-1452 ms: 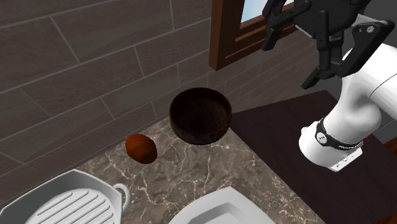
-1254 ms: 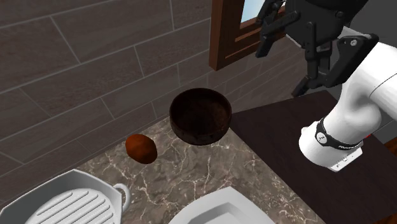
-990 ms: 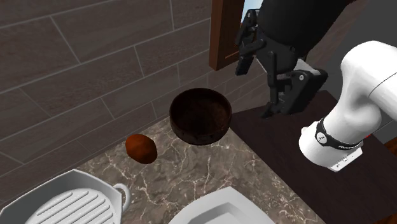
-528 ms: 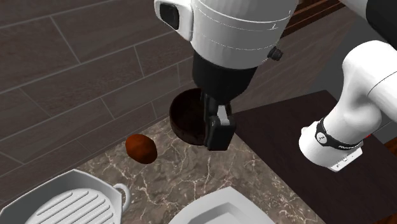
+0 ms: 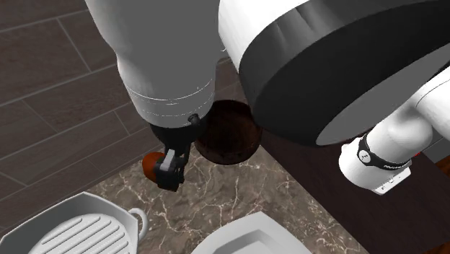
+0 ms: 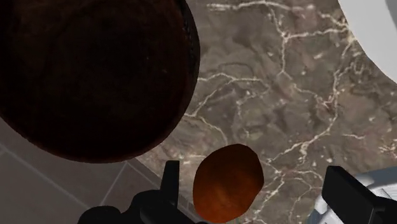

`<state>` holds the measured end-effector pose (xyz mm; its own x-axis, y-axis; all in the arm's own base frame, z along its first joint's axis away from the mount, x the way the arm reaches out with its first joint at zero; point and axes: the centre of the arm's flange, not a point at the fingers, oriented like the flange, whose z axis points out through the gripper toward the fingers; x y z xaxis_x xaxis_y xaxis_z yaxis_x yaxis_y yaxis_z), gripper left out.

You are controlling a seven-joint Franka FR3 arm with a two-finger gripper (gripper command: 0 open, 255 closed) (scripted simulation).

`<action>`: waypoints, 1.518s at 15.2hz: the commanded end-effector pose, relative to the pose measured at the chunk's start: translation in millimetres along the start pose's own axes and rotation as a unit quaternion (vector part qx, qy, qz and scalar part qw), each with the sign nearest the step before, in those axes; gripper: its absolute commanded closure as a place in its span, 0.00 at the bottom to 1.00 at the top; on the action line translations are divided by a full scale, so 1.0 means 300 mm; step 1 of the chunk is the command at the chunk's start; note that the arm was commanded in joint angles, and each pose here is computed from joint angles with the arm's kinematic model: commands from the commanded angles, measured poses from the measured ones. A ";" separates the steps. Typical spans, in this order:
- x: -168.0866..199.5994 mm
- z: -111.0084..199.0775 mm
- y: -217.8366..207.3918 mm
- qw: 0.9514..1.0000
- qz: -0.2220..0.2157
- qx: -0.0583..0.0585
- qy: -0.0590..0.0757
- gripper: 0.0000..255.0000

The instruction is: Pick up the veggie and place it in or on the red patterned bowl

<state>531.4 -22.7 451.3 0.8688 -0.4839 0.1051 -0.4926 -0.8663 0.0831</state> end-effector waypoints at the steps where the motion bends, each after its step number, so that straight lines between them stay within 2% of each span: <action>1: 0.073 0.054 -0.011 0.999 0.036 -0.004 -0.002 0.00; 7: 0.267 0.206 -0.017 0.992 0.127 -0.013 -0.007 0.00; 15: 0.265 0.340 -0.014 0.992 0.127 -0.013 -0.007 0.00; 22: 0.265 0.339 -0.014 0.992 0.127 -0.013 -0.007 0.00; 23: 0.265 0.339 -0.014 0.992 0.127 -0.013 -0.007 1.00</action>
<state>607.8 -70.2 358.4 0.7164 -0.6887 0.1115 -0.6973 -0.7121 0.0819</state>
